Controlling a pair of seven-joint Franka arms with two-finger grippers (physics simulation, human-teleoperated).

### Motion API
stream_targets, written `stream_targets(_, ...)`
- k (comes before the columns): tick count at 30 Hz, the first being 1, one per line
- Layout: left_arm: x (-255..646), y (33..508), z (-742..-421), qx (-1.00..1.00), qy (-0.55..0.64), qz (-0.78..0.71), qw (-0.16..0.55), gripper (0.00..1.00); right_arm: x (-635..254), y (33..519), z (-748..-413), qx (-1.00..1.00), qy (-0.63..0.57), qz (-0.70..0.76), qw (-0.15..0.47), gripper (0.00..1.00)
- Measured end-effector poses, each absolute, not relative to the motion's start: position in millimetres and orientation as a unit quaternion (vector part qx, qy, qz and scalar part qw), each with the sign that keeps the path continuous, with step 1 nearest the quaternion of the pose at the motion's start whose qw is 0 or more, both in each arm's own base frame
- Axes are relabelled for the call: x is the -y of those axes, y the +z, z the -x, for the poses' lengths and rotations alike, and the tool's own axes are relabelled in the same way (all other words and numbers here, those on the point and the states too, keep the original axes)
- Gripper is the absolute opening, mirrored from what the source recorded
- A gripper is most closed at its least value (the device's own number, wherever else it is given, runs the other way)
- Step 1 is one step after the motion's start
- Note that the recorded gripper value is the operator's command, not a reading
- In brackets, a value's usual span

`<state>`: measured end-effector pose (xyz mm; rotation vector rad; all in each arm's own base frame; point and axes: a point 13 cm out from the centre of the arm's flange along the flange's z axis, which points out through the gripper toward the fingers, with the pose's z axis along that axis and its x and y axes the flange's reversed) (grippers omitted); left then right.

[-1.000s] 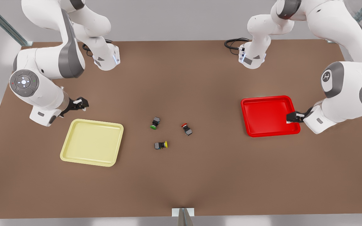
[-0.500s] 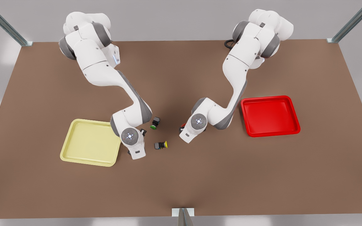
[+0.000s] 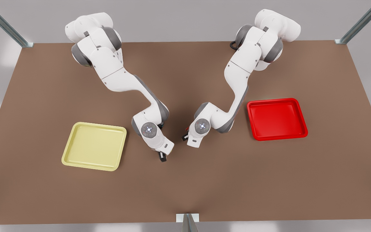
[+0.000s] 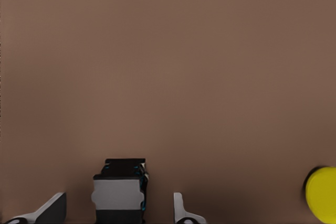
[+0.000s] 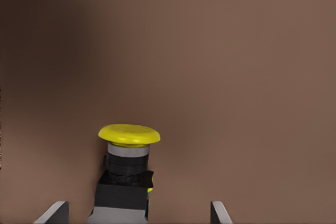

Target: Place the switches on the corresponding trays according to their colors

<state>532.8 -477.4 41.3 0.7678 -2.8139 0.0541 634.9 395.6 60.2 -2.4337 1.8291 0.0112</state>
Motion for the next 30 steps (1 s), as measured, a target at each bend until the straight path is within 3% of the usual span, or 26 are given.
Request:
stream_targets(2, 476, 40, -532, 0.955, 0.015, -0.272, 0.114, 0.65, -397, 59, -633, -0.581, 0.006, 0.812, 0.052, 1.00)
stream_targets(5, 473, 40, -534, 0.951, 0.013, -0.286, 0.116, 0.62, -397, 58, -632, -0.557, 0.006, 0.829, 0.054, 1.00)
stream_targets(8, 471, 39, -534, 0.948, 0.010, -0.297, 0.117, 0.39, -396, 53, -629, -0.539, 0.008, 0.841, 0.052, 1.00)
stream_targets(12, 465, 50, -541, 0.944, 0.009, -0.311, 0.113, 0.40, -400, 41, -621, -0.520, 0.011, 0.853, 0.047, 1.00)
stream_targets(15, 371, 135, -589, 0.932, -0.007, -0.349, 0.094, 0.43, -402, 34, -618, -0.510, 0.013, 0.859, 0.045, 1.00)
stream_targets(16, 307, 155, -589, 0.923, -0.033, -0.371, 0.095, 0.42, -402, 34, -618, -0.508, 0.013, 0.860, 0.045, 1.00)
stream_targets(17, 245, 166, -581, 0.914, -0.060, -0.390, 0.100, 0.42, -402, 34, -618, -0.506, 0.013, 0.861, 0.045, 0.84)
stream_targets(18, 184, 173, -575, 0.902, -0.083, -0.410, 0.105, 0.42, -402, 34, -618, -0.504, 0.012, 0.862, 0.046, 0.77)
stream_targets(19, 127, 177, -569, 0.890, -0.102, -0.429, 0.111, 0.42, -402, 34, -618, -0.502, 0.012, 0.864, 0.046, 0.77)
stream_targets(21, 49, 175, -555, 0.876, -0.122, -0.449, 0.129, 0.42, -402, 35, -619, -0.498, 0.011, 0.866, 0.047, 0.67)
stream_targets(23, 18, 155, -528, 0.874, -0.137, -0.439, 0.157, 0.42, -403, 37, -621, -0.495, 0.010, 0.867, 0.049, 0.63)
stream_targets(25, 9, 142, -503, 0.880, -0.141, -0.418, 0.179, 0.42, -403, 39, -622, -0.492, 0.009, 0.869, 0.050, 0.52)
stream_targets(26, 7, 138, -495, 0.884, -0.141, -0.406, 0.185, 0.50, -403, 39, -622, -0.491, 0.008, 0.870, 0.050, 0.46)
stream_targets(27, 6, 135, -492, 0.888, -0.140, -0.395, 0.189, 1.00, -403, 39, -622, -0.489, 0.008, 0.871, 0.049, 0.42)
stream_targets(28, 5, 132, -490, 0.893, -0.138, -0.384, 0.191, 1.00, -403, 39, -622, -0.488, 0.008, 0.871, 0.049, 0.41)
stream_targets(30, 6, 130, -490, 0.902, -0.133, -0.364, 0.191, 1.00, -402, 39, -622, -0.486, 0.008, 0.873, 0.049, 0.30)
